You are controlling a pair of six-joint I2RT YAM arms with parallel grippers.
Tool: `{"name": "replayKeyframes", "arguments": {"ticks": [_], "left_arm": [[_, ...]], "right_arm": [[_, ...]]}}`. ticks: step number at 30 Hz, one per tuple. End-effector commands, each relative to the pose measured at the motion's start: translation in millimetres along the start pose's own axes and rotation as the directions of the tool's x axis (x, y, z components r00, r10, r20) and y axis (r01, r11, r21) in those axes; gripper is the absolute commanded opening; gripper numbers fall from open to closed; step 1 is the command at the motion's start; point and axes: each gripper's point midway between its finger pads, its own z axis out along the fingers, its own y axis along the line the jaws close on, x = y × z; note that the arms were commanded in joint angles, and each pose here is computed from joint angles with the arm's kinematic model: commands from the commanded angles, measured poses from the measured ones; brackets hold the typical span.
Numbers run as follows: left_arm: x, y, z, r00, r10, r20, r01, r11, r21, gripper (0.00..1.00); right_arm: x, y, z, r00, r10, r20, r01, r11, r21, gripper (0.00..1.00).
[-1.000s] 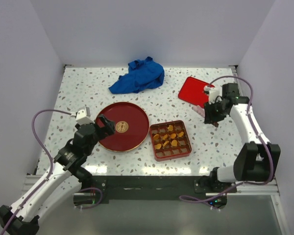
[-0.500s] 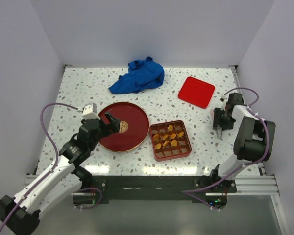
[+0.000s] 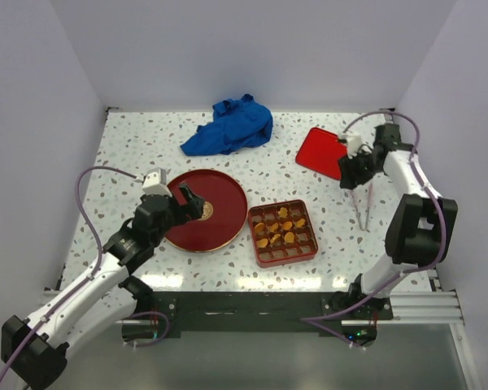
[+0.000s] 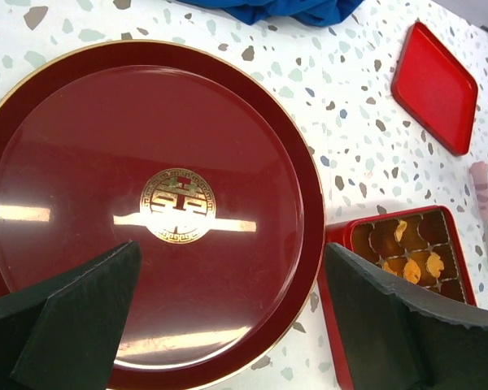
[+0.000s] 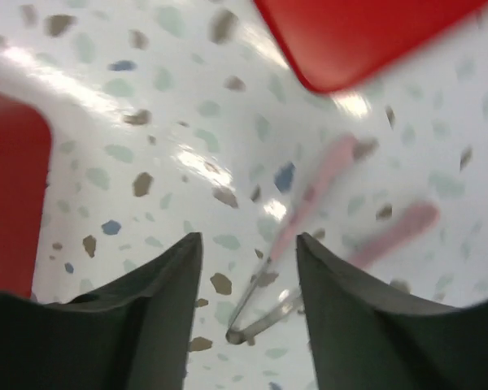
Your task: Pack the cookies
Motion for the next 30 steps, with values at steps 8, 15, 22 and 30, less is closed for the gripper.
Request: {"name": "replayKeyframes", "arguments": {"ticks": [8, 15, 22, 30], "left_arm": [[-29.5, -26.0, -7.7, 0.998, -0.022, 0.059, 0.017, 0.995, 0.095, 1.00], [-29.1, -22.6, -11.6, 0.997, -0.046, 0.058, 0.041, 0.996, 0.085, 1.00], [-28.2, -23.8, -8.5, 0.998, -0.040, 0.047, 0.035, 0.996, 0.084, 1.00], [-27.5, -27.7, -6.0, 0.999, -0.033, 0.035, 0.029, 0.995, 0.097, 1.00]], "right_arm": [[-119.1, 54.2, 89.2, 0.841, -0.541, 0.014, 0.537, 0.829, -0.155, 0.43], [-128.4, 34.4, 113.6, 0.865, -0.500, -0.044, 0.495, 0.865, -0.085, 0.42], [-119.8, 30.7, 123.8, 0.874, -0.480, -0.075, 0.475, 0.877, -0.077, 0.41], [-104.3, 30.0, 136.0, 0.878, -0.464, -0.116, 0.456, 0.885, -0.093, 0.36]]}}
